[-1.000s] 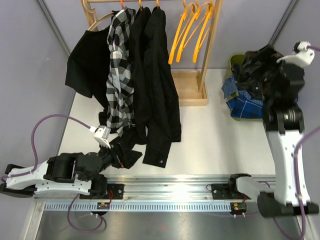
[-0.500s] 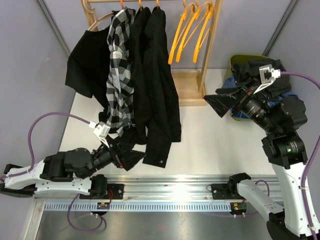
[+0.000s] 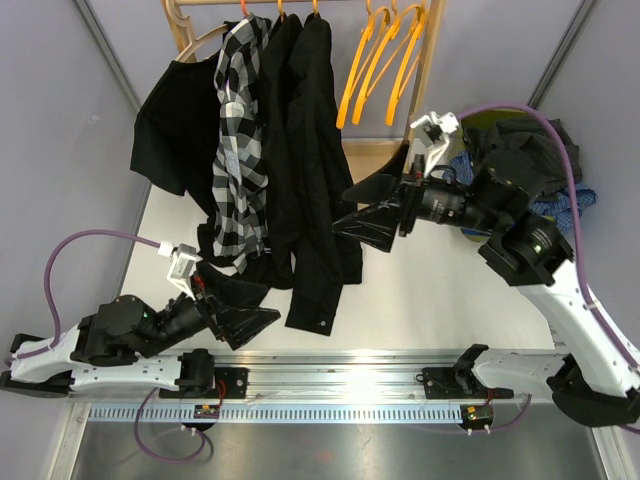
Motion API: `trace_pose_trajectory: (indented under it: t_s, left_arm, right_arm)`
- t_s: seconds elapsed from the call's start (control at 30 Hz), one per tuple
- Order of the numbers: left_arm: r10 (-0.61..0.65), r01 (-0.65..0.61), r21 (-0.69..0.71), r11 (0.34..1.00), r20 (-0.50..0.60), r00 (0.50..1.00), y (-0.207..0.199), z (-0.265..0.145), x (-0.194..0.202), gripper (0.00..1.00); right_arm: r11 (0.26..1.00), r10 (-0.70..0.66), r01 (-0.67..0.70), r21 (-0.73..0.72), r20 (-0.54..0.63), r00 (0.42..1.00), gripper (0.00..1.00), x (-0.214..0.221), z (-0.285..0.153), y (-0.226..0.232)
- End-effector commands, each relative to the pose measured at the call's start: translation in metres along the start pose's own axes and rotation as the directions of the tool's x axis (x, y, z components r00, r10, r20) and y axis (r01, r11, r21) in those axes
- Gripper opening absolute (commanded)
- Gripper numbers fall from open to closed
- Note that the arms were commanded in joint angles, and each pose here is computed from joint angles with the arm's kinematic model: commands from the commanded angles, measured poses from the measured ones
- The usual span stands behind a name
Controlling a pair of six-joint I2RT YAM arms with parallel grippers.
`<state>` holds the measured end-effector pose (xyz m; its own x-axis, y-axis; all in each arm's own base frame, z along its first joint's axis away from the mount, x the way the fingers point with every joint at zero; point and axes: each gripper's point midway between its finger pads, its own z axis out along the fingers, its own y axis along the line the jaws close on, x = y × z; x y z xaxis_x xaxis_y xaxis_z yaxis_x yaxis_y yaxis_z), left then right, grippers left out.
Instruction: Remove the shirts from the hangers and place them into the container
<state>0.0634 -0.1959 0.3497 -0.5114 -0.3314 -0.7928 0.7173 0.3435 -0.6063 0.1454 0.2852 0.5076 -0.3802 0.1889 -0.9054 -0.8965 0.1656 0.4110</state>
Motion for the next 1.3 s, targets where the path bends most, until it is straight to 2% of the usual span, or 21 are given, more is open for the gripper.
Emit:
trace_pose_trajectory:
  t_s: [0.0,0.07,0.1,0.13,0.17,0.23,0.27,0.3,0.33,0.37,0.43,0.47,0.57,0.63,0.77,0.93,0.97,1.03,1.13,1.17,1.27]
  left_arm:
    - [0.01,-0.012,0.094,0.995,0.015,1.0,-0.019,-0.004,-0.01,0.99]
    - [0.011,-0.013,0.102,0.995,0.023,1.0,-0.019,-0.007,-0.012,0.99]
    - [0.011,-0.013,0.103,0.995,0.028,1.0,-0.019,-0.009,-0.014,0.99]
    - [0.011,-0.014,0.092,0.996,0.031,0.999,-0.016,-0.01,-0.014,0.99]
    - [0.013,-0.016,0.086,0.996,0.03,0.999,-0.015,-0.011,-0.014,0.99]
    - [0.018,-0.019,0.05,0.999,0.021,1.0,-0.008,-0.012,-0.013,0.99]
    - [0.02,-0.02,0.038,0.999,0.02,1.0,-0.006,-0.012,-0.013,0.99]
    - [0.019,-0.019,0.025,1.0,0.016,1.0,-0.004,-0.012,-0.013,0.99]
    - [0.024,-0.024,-0.005,1.0,0.011,1.0,0.002,-0.012,-0.011,0.99]
    - [0.021,-0.02,-0.016,1.0,0.011,1.0,0.003,-0.013,-0.013,0.99]
    - [0.029,-0.029,-0.071,0.997,0.003,1.0,0.014,-0.014,-0.011,0.99]
    - [0.025,-0.025,-0.088,0.996,0.001,1.0,0.017,-0.014,-0.011,0.99]
    - [0.019,-0.019,-0.167,0.986,-0.003,1.0,0.031,-0.016,-0.01,0.99]
    - [0.018,-0.02,-0.196,0.98,-0.01,1.0,0.036,-0.016,-0.008,0.99]
    - [-0.003,-0.003,-0.204,0.979,-0.027,1.0,0.039,-0.015,0.001,0.99]
    - [-0.036,0.027,-0.181,0.983,-0.046,0.998,0.036,-0.012,0.013,0.99]
    - [-0.043,0.033,-0.181,0.983,-0.052,0.998,0.037,-0.011,0.016,0.99]
    - [-0.049,0.038,-0.175,0.984,-0.06,0.997,0.036,-0.011,0.019,0.99]
    - [-0.054,0.042,-0.167,0.985,-0.068,0.996,0.036,-0.011,0.022,0.99]
    - [-0.053,0.041,-0.169,0.985,-0.068,0.996,0.037,-0.011,0.023,0.99]
    - [-0.052,0.041,-0.167,0.985,-0.062,0.997,0.037,-0.012,0.022,0.99]
  right_arm:
    - [0.992,-0.118,0.12,-0.041,0.047,0.992,1.0,-0.029,0.009,0.021]
    - [0.993,-0.117,0.117,0.027,0.006,0.993,0.99,-0.028,0.032,0.002]
    - [0.987,-0.158,0.159,0.038,-0.007,0.987,0.99,-0.038,0.031,0.014]
    - [0.983,-0.157,0.163,0.089,-0.063,0.986,1.0,-0.026,0.054,-0.003]
    - [0.958,-0.178,0.187,0.219,-0.064,0.982,1.0,-0.032,0.06,-0.023]
    - [0.922,-0.236,0.249,0.296,-0.079,0.968,0.99,-0.046,0.061,-0.018]
    - [0.835,-0.264,0.289,0.469,-0.12,0.957,0.99,-0.045,0.073,-0.059]
    - [0.792,-0.3,0.302,0.53,-0.092,0.949,0.99,-0.064,0.065,-0.058]
    - [0.747,-0.305,0.325,0.58,-0.135,0.943,0.99,-0.054,0.082,-0.077]
    - [0.651,-0.34,0.341,0.678,-0.141,0.93,0.99,-0.065,0.072,-0.092]
    - [0.559,-0.388,0.349,0.753,-0.135,0.912,0.99,-0.077,0.074,-0.105]
    - [0.474,-0.409,0.347,0.809,-0.147,0.901,0.99,-0.085,0.065,-0.116]
    - [0.355,-0.447,0.312,0.881,-0.133,0.885,0.99,-0.096,0.061,-0.132]
    - [0.344,-0.467,0.298,0.891,-0.113,0.877,1.0,-0.097,0.071,-0.137]
    - [0.259,-0.512,0.277,0.925,-0.111,0.852,0.99,-0.105,0.077,-0.148]
    - [0.261,-0.509,0.195,0.945,-0.037,0.86,0.93,-0.114,0.084,-0.167]
    - [0.323,-0.459,0.148,0.935,0.018,0.888,0.91,-0.108,0.087,-0.172]
    - [0.371,-0.401,0.077,0.925,0.085,0.912,0.85,-0.107,0.082,-0.191]
    - [0.367,-0.372,0.046,0.929,0.102,0.922,0.85,-0.095,0.086,-0.21]
    - [0.41,-0.345,0.042,0.911,0.113,0.932,0.84,-0.089,0.096,-0.214]
    - [0.445,-0.301,0.057,0.894,0.089,0.95,0.82,-0.083,0.102,-0.226]
